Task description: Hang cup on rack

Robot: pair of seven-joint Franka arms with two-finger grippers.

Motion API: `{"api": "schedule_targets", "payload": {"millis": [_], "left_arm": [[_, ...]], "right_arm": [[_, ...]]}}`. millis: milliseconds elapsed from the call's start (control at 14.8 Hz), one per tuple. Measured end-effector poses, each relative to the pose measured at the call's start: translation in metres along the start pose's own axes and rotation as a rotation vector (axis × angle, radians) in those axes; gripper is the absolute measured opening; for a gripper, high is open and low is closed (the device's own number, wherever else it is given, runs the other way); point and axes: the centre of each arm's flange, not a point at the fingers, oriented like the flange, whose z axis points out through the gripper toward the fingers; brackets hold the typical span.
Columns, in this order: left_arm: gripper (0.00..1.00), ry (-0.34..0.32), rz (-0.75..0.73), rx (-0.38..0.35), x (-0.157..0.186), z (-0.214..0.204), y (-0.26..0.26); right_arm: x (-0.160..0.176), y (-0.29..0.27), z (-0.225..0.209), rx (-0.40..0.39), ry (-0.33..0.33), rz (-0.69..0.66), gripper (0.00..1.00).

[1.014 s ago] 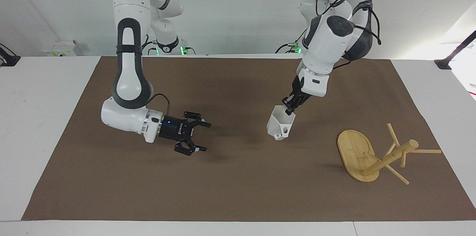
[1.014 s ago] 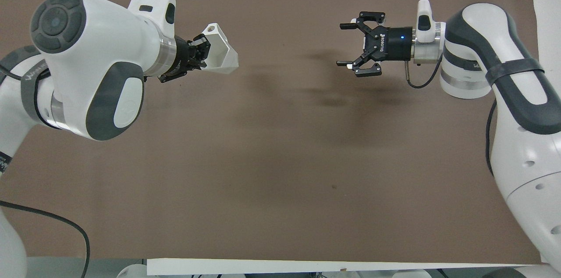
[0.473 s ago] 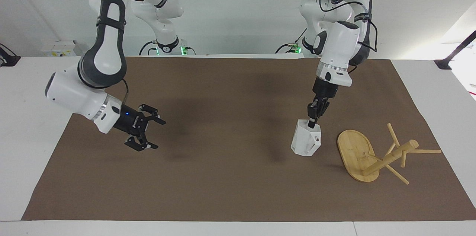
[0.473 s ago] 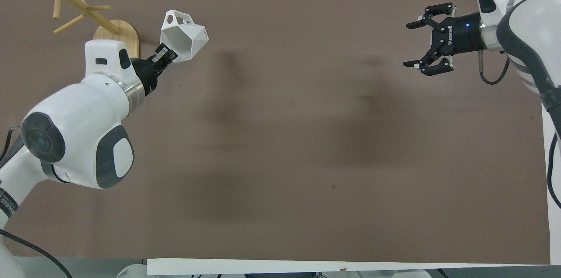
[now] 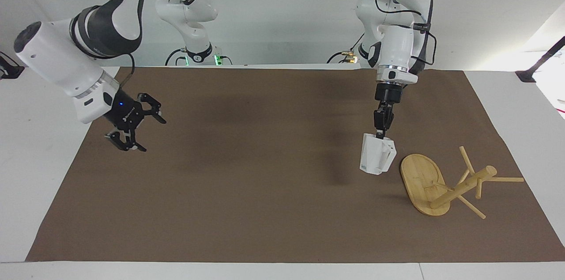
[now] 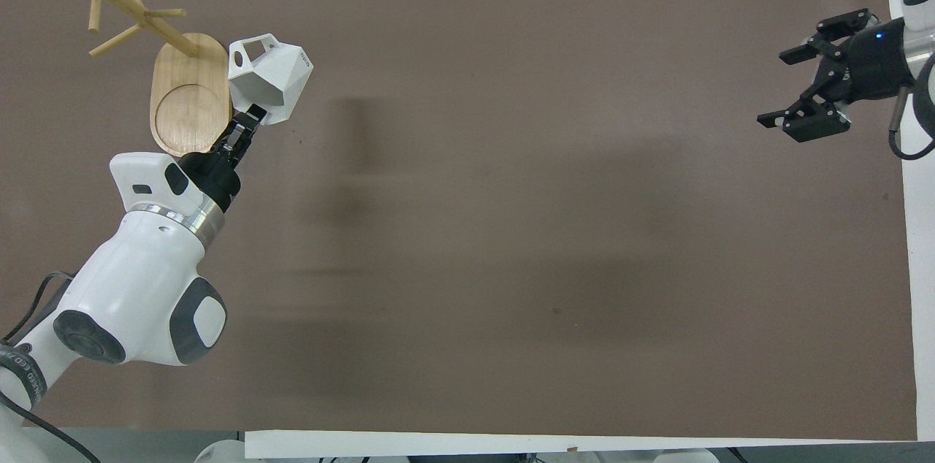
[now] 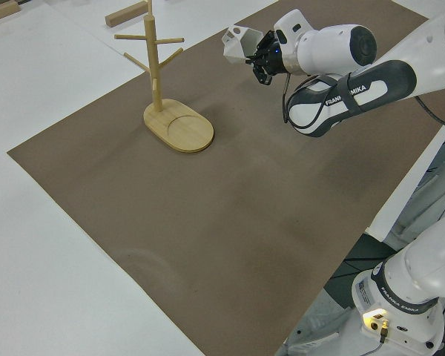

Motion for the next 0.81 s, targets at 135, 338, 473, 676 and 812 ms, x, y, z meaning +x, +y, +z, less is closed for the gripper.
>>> {"api": "schedule_targets", "payload": {"millis": [135,338,473,676,812], "left_arm": [[0.04,0.027,-0.020,-0.001,0.016,0.002,0.000],[0.04,0.057,-0.040,-0.004,0.037,0.017,0.005],[0.04,0.065,-0.050,0.008,0.044,0.029,0.002],[0.04,0.084,-0.066,0.026,0.060,0.048,-0.005],[0.04,0.091,-0.070,0.026,0.066,0.060,-0.003]], "right_arm": [[-0.007,-0.020,-0.043,-0.032,-0.127,0.150,1.00],[-0.015,-0.044,-0.089,-0.059,-0.239,0.410,1.00],[-0.018,-0.049,-0.091,-0.057,-0.268,0.570,1.00],[-0.020,-0.053,-0.093,-0.060,-0.283,0.679,1.00],[-0.029,-0.062,-0.108,-0.078,-0.285,0.763,1.00]]}}
